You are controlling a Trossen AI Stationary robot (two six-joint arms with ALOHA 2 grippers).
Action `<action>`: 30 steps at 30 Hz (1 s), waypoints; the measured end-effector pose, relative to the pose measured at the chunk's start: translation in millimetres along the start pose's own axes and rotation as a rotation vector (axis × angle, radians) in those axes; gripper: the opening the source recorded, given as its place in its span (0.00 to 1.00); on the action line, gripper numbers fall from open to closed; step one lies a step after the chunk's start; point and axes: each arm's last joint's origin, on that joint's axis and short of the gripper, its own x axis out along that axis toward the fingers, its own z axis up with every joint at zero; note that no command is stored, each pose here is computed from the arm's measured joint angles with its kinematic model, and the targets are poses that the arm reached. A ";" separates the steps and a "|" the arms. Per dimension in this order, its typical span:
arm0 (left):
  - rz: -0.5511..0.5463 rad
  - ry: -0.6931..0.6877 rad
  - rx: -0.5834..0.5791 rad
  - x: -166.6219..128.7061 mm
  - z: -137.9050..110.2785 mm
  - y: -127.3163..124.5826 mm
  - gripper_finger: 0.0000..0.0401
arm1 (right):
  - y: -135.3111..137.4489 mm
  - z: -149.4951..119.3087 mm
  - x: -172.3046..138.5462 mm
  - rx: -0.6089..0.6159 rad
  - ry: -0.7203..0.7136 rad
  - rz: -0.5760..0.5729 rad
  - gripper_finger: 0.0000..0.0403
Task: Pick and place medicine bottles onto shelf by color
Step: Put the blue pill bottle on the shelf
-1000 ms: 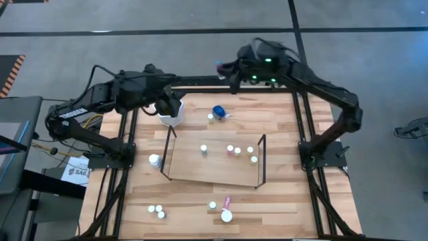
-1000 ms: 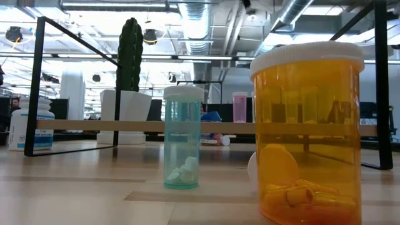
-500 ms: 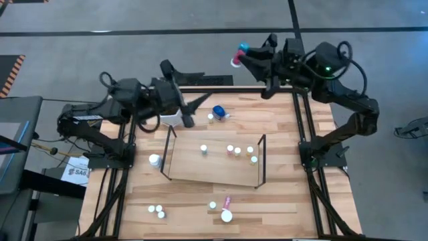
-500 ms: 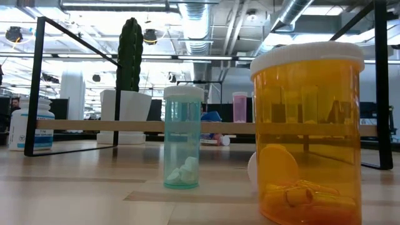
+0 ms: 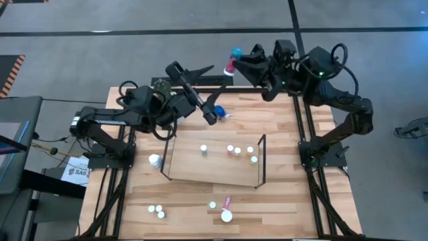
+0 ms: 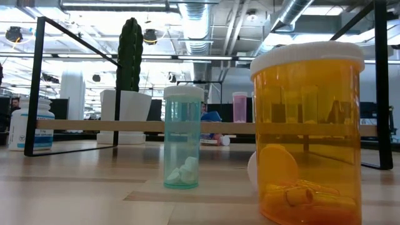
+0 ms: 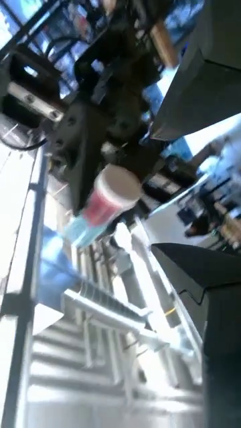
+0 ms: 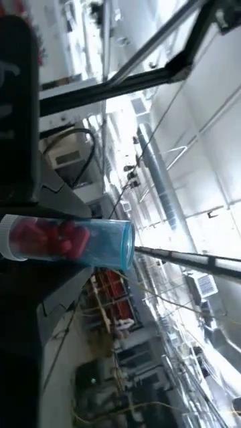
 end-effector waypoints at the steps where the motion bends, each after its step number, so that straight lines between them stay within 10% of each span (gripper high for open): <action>1: 0.007 -0.001 0.018 0.5 -0.1 -0.4 0.63 | -1.1 -1.2 2.0 0.017 -0.007 0.006 0.27; 10: 0.048 -0.018 0.312 3.5 -1.1 -5.1 0.63 | -19.2 -12.2 13.6 0.303 -0.006 0.018 0.27; 18: 0.064 -0.011 0.444 3.0 0.1 -5.1 0.63 | -22.5 -10.3 12.8 0.317 0.020 0.056 0.27; 30: 0.083 0.136 0.178 -5.7 7.1 -6.8 0.63 | -41.1 -11.5 0.8 0.098 0.308 0.241 0.27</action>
